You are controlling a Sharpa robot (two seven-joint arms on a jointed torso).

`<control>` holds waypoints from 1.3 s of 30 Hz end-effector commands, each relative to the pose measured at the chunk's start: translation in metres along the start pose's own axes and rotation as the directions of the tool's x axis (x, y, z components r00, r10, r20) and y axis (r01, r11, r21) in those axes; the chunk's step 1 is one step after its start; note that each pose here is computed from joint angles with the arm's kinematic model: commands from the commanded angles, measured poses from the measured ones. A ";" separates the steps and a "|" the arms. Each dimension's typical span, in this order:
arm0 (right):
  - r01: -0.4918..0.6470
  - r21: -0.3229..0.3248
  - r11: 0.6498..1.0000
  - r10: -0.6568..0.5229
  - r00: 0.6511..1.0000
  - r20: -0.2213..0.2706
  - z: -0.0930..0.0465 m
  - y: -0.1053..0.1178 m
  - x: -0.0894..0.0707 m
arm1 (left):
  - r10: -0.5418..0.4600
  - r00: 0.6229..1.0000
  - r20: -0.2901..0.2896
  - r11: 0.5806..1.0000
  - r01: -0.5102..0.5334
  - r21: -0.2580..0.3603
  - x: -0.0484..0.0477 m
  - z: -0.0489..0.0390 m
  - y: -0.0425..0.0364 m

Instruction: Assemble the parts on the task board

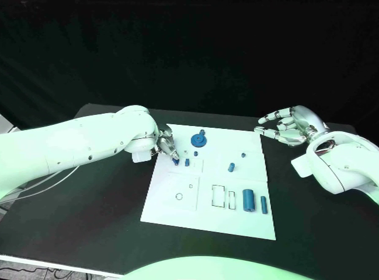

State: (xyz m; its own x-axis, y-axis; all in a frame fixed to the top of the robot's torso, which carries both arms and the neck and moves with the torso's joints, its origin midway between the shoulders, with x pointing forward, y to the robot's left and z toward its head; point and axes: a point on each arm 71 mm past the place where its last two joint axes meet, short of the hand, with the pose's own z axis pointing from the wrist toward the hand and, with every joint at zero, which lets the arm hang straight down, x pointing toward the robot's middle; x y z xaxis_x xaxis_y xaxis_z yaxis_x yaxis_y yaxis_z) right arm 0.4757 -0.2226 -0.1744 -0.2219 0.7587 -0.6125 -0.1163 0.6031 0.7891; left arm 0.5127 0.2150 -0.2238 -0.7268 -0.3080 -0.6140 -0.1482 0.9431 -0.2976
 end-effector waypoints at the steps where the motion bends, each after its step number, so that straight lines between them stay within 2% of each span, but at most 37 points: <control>1: 0.003 -0.014 1.000 -0.003 1.000 -0.004 0.000 0.001 0.001 | 0.030 1.000 -0.003 0.999 -0.030 -0.013 0.0003 0.0006 0.0000; 12: 0.003 -0.013 1.000 -0.003 1.000 -0.005 0.000 0.001 0.001 | 0.048 0.999 -0.023 0.999 -0.049 -0.023 0.0014 0.0018 0.0014; 39: 0.003 -0.013 1.000 -0.003 1.000 -0.007 0.000 0.001 0.001 | 0.061 0.997 -0.056 0.998 -0.062 -0.020 0.0077 0.0043 -0.0007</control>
State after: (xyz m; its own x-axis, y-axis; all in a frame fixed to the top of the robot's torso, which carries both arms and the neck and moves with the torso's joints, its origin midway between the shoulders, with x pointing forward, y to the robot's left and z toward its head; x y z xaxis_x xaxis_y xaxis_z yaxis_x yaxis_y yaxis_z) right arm 0.4756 -0.2225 -0.1745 -0.2222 0.7587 -0.6124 -0.1162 0.6030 0.7892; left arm 0.5132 0.2142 -0.2279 -0.7443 -0.2677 -0.6118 -0.1324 0.9571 -0.2578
